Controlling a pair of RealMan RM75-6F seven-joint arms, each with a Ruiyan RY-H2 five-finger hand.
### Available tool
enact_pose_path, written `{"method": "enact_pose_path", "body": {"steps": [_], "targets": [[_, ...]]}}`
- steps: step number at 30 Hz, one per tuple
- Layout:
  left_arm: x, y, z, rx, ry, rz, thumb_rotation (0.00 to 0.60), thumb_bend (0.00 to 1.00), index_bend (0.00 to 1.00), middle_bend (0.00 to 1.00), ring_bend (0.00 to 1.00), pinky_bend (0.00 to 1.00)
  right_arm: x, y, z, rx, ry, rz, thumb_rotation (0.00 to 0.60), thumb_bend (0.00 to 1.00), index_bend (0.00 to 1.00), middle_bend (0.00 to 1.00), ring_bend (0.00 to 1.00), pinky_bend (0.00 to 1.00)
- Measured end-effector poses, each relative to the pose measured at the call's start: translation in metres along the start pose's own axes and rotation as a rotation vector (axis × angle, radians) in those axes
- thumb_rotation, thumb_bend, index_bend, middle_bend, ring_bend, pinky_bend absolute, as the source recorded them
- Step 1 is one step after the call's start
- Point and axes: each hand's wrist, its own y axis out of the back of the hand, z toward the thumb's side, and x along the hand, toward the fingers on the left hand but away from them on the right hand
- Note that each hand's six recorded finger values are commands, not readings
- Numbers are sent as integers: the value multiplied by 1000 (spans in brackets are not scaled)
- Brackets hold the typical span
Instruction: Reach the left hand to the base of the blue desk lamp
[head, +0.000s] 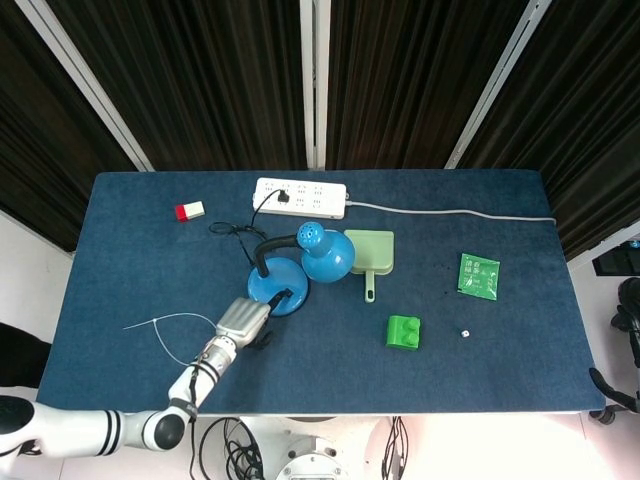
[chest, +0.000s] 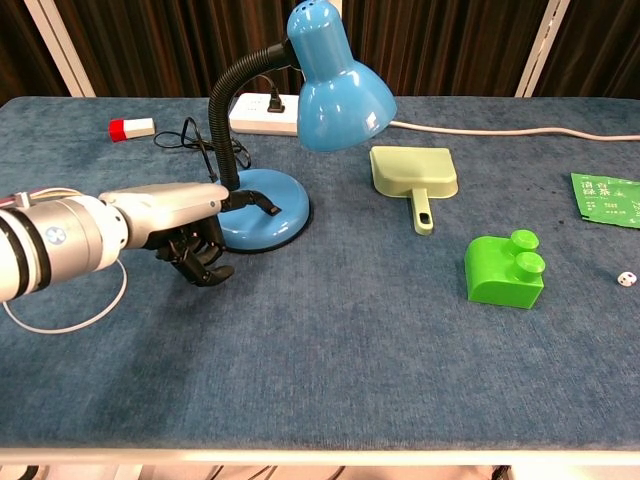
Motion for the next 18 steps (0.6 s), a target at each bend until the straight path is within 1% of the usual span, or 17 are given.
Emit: {"method": "enact_pose_path", "body": {"steps": [11,18], "targets": [[2,-5,0,50,-4,-12,600,430,0,820,802,797,-1,-1,0,1,0,5,600,155,0,0,0,0],[1,-8,4,113,-21,-4,600,430,0,820,802,798,-1,-2,-2,-1,-7,8,600,155,0,0,0,0]]}}
